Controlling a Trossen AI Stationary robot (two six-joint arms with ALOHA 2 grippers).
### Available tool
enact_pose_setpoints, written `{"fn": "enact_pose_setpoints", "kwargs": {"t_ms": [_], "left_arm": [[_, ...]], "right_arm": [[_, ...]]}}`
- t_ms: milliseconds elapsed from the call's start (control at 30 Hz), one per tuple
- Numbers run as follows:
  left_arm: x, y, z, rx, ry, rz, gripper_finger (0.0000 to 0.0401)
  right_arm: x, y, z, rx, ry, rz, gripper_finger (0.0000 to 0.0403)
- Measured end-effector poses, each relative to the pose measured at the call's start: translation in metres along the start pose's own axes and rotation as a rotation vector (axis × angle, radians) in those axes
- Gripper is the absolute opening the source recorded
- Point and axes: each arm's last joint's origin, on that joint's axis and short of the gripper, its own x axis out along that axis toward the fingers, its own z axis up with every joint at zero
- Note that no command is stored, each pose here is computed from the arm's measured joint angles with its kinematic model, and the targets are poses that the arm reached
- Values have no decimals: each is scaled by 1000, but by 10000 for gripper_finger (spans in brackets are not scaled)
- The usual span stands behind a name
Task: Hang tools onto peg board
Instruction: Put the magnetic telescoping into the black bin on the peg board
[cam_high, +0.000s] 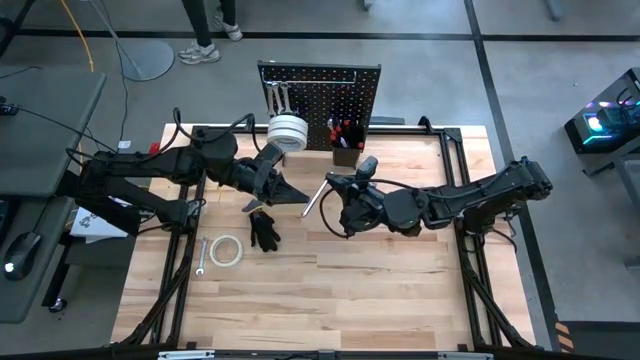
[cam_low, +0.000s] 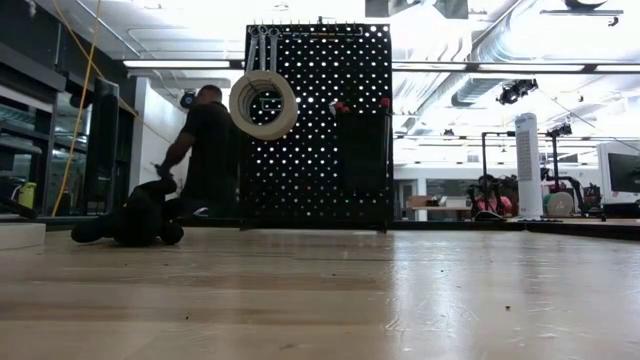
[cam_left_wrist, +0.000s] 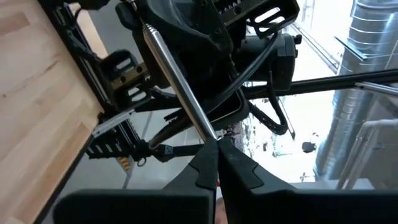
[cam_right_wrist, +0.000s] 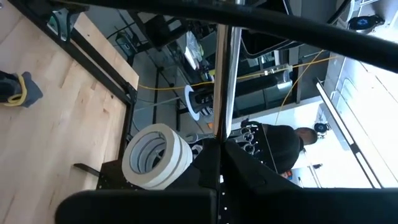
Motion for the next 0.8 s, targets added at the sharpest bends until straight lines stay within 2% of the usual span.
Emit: {"fn": "enact_pose_setpoints", "kwargs": {"t_ms": [200, 367, 633, 800], "left_arm": [[0, 0, -1, -39, 36, -7, 14], [-1, -1, 0, -49, -20, 0, 40], [-3, -10, 2, -2, -57, -83, 112], [-2, -6, -3, -12, -2, -47, 157]], "right_arm": [[0, 0, 0, -1, 0, 0, 0], [0, 0, 0, -1, 1, -1, 0], [0, 0, 0, -28, 0, -1, 0], [0, -1, 1, -23, -4, -10, 0]]}}
